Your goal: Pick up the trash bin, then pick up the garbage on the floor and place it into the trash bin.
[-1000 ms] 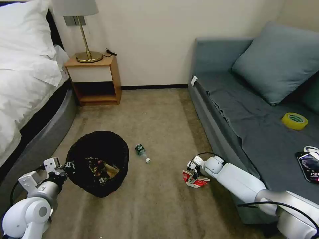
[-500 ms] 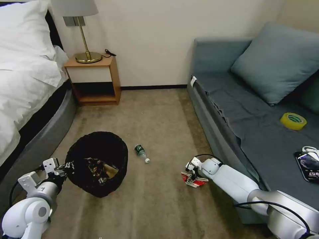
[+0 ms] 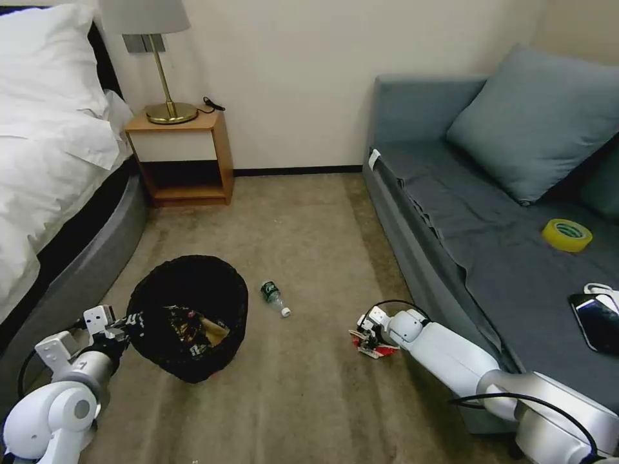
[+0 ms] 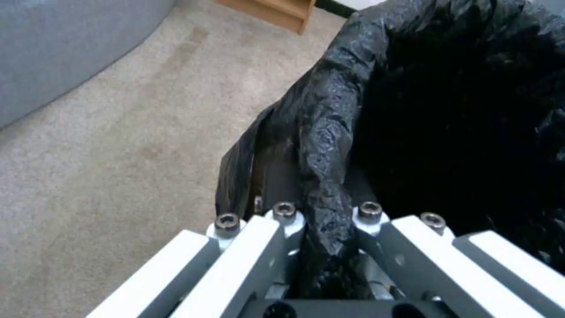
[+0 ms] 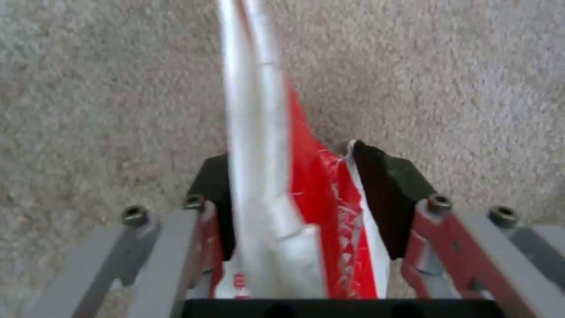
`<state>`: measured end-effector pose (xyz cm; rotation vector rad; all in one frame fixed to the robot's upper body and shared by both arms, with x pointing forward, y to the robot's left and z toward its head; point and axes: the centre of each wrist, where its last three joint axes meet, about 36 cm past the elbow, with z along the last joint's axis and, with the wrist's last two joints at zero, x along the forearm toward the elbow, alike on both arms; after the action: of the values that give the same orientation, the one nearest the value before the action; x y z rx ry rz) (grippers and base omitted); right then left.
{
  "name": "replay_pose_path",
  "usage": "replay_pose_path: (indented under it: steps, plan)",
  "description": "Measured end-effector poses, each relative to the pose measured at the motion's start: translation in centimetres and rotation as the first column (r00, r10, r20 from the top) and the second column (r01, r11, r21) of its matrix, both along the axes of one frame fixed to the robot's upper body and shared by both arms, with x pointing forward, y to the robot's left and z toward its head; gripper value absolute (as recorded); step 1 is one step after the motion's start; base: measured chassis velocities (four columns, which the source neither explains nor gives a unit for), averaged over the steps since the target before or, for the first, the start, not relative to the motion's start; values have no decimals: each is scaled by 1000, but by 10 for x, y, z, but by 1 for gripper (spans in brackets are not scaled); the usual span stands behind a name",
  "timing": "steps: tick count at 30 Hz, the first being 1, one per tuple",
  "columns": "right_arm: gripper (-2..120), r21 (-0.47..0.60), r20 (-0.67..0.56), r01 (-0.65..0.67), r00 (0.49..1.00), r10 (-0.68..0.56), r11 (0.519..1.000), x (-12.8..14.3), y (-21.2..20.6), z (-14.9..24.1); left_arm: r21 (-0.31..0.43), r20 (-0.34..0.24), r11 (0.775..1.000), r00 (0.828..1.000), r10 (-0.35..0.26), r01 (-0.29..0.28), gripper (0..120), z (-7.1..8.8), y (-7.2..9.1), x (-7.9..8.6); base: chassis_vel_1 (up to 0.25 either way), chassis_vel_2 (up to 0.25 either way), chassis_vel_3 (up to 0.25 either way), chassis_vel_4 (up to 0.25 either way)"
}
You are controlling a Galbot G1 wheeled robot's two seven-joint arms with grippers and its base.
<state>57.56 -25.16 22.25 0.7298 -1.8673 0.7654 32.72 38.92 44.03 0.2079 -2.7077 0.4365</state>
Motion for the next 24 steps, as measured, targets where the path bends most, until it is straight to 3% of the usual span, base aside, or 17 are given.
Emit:
replay_pose_path:
  steps: [14,24]
  plan:
    - [3,3,15,45,999,-45,999,-4,-10,4,0,5,1000,1000,0,0,3,1,0,-1,0,0,0,0]
    - [0,35,48,93,994,-94,995,-4,-18,24,-7,9,1000,1000,-4,4,3,1,-4,-2,0,0,0,0]
